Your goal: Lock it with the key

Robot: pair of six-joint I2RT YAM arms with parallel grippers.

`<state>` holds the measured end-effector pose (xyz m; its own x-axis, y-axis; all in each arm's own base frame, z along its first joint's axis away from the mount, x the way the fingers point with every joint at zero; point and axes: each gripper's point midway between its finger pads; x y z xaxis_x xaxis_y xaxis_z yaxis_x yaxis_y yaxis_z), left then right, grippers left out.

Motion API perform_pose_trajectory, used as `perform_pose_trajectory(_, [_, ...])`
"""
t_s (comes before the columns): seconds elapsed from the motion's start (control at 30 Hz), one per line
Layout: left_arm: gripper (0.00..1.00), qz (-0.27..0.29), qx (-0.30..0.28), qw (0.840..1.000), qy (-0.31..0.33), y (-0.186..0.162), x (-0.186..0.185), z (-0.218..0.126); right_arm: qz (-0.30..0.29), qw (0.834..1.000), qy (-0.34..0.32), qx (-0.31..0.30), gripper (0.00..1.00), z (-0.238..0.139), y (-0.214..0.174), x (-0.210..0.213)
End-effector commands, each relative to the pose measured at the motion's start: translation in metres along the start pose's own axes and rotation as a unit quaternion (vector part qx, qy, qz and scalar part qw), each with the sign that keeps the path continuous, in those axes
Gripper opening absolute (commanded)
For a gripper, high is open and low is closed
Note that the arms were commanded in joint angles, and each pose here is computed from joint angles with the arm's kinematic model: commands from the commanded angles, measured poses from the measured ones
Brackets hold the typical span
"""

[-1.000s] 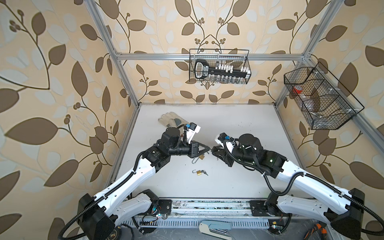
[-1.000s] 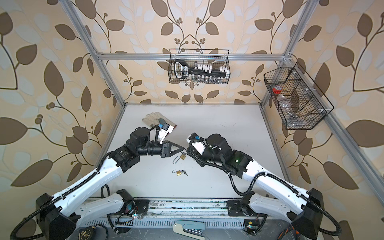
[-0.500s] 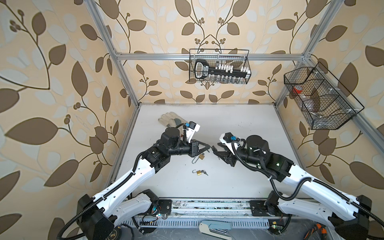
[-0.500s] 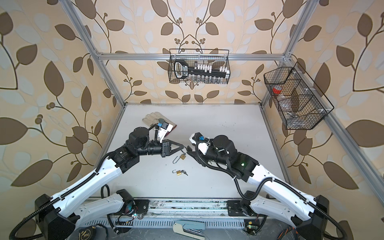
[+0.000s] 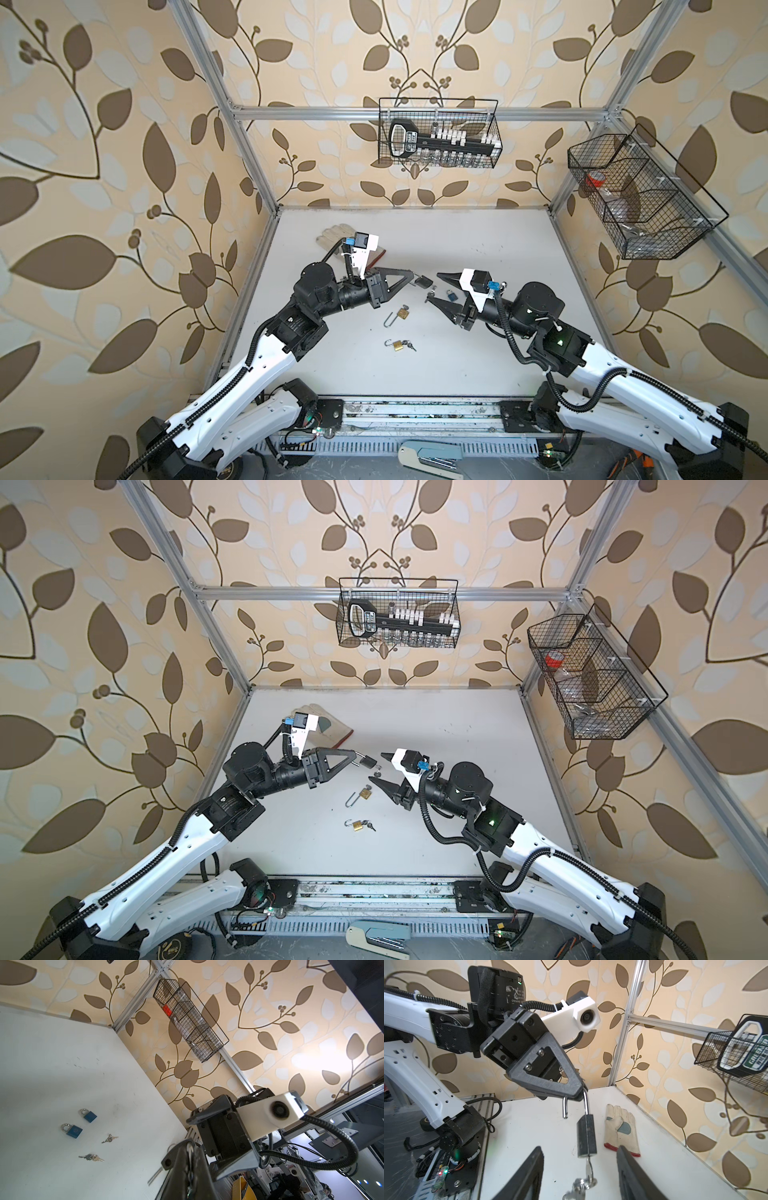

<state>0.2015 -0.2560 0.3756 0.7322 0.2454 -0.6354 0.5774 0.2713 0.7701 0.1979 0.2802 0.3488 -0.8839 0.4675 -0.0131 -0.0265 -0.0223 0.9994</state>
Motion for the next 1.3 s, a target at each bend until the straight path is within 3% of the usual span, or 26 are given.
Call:
perform_pose_trajectory(0.0, [0.00, 0.039, -0.042, 0.997, -0.057, 0.021, -0.034, -0.008, 0.026, 0.998, 0.041, -0.040, 0.57, 0.001, 0.023, 0.010])
perform_pose_trajectory(0.43, [0.00, 0.041, -0.035, 0.995, -0.085, 0.019, -0.045, -0.009, 0.077, 0.990, 0.108, -0.050, 0.46, 0.008, 0.033, 0.016])
perform_pose_trajectory(1.27, [0.00, 0.042, -0.032, 0.995, -0.084, 0.017, -0.045, -0.011, 0.108, 0.988, 0.098, -0.049, 0.29, 0.013, 0.030, 0.009])
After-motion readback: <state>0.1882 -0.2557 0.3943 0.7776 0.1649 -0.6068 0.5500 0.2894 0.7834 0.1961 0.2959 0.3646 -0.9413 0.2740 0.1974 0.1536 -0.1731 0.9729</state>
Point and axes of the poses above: each gripper's point midway between its finger pads, its own z axis out along the fingers, its own x axis along the line the jaws close on, y = z × x, and after that the axes turned 7 degrees about z, right-handed
